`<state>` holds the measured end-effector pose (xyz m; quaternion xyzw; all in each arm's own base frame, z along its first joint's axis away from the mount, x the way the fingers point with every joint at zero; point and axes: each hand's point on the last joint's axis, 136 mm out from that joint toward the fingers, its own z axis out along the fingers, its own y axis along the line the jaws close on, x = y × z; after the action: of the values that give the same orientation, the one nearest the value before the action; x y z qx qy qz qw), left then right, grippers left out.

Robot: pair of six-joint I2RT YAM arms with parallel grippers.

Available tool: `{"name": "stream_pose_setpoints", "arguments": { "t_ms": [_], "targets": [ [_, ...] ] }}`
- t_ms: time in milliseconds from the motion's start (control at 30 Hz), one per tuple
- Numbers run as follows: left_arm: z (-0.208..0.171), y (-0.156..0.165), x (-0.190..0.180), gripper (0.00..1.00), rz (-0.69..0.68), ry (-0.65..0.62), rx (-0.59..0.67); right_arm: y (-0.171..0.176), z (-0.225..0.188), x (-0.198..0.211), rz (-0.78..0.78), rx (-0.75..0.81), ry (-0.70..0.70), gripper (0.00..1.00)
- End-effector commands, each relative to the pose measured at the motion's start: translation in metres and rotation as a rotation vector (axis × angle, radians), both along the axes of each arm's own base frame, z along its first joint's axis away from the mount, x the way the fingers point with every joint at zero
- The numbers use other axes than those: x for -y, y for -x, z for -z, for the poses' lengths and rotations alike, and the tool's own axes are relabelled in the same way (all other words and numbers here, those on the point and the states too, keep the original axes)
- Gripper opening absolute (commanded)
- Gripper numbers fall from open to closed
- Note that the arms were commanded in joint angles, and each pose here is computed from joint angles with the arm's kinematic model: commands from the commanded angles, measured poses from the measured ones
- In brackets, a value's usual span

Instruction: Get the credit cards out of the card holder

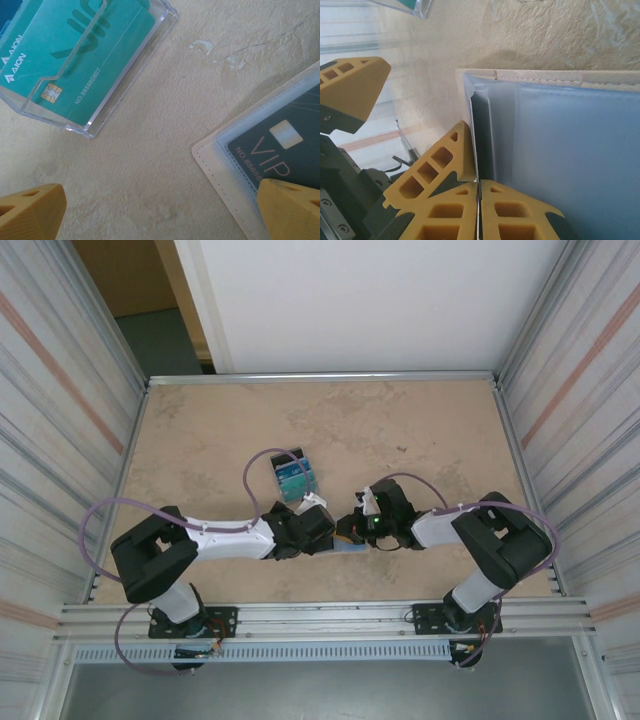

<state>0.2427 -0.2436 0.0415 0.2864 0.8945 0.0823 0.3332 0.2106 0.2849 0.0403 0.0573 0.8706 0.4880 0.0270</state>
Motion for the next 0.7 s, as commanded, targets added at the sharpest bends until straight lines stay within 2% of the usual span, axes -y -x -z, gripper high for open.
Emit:
{"name": "stream_pose_setpoints", "arguments": {
  "t_ms": [0,133,267,667],
  "targets": [
    [0.022,0.014,-0.014,0.99,0.020,-0.100,-0.078,-0.004,-0.003,-0.003,-0.001,-0.003,-0.026,0.09],
    [0.022,0.015,-0.015,0.99,0.019,-0.101,-0.079,-0.003,0.001,-0.002,0.003,-0.011,-0.017,0.07],
    [0.021,0.015,-0.016,0.99,0.019,-0.104,-0.079,-0.004,0.002,0.000,0.011,-0.009,-0.006,0.00],
    [0.022,0.016,-0.020,0.99,0.014,-0.117,-0.079,-0.003,0.007,0.017,0.024,0.001,0.087,0.00]
  ]
}}
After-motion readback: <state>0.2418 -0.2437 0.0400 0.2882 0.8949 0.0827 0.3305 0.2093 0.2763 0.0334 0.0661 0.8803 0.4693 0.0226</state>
